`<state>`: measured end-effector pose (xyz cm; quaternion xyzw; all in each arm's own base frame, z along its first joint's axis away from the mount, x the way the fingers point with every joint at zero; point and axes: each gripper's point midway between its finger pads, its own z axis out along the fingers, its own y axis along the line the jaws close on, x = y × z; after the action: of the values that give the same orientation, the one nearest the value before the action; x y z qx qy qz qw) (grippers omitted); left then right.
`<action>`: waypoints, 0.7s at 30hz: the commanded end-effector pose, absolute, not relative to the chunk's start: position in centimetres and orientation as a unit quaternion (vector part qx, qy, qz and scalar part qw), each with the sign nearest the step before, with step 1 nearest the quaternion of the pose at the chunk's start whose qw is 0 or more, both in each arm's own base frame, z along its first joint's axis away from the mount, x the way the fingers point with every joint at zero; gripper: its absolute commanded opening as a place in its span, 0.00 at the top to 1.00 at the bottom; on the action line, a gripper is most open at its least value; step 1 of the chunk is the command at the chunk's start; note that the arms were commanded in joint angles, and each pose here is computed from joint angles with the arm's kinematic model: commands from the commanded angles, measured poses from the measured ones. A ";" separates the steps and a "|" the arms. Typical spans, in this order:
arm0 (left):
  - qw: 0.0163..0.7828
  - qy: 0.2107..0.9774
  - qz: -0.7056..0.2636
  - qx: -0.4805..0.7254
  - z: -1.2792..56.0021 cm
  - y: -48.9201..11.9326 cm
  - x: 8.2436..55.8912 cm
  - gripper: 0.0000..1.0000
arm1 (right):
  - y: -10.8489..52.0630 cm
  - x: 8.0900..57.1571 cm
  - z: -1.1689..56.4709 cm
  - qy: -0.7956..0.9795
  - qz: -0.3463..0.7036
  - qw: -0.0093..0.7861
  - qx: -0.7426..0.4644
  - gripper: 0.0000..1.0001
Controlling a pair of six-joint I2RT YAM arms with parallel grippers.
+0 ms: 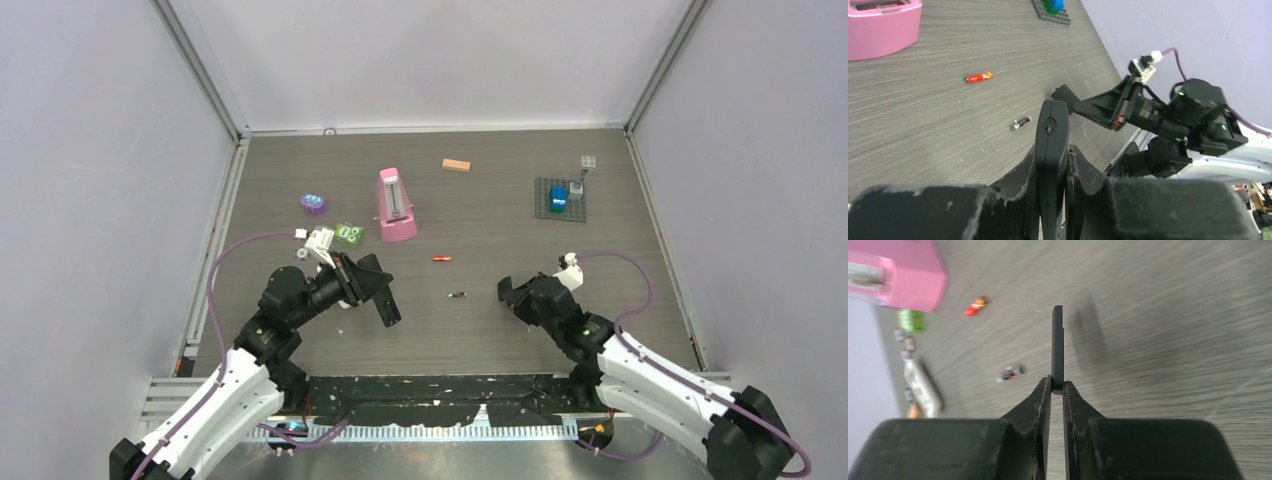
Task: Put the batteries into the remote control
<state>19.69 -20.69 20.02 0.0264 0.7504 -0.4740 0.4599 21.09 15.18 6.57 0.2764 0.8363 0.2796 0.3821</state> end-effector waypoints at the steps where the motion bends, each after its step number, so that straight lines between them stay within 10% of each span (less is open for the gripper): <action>1: 0.474 0.720 -0.502 0.072 22.1 -21.6 18.9 1.00 | 14.2 20.7 3.9 0.870 0.228 0.351 0.261 0.95; 10: 0.453 0.711 -0.521 0.132 23.0 -22.7 17.5 1.00 | 12.6 21.1 4.4 0.882 0.173 0.362 0.247 0.33; 21: 0.446 0.701 -0.527 0.176 24.0 -23.0 16.3 1.00 | 16.4 23.7 12.2 0.875 0.196 0.442 -0.028 0.31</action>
<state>16.97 -22.67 21.24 0.1371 0.7323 -0.5127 0.4267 22.25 14.03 8.83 0.1107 0.8874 0.1815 0.4090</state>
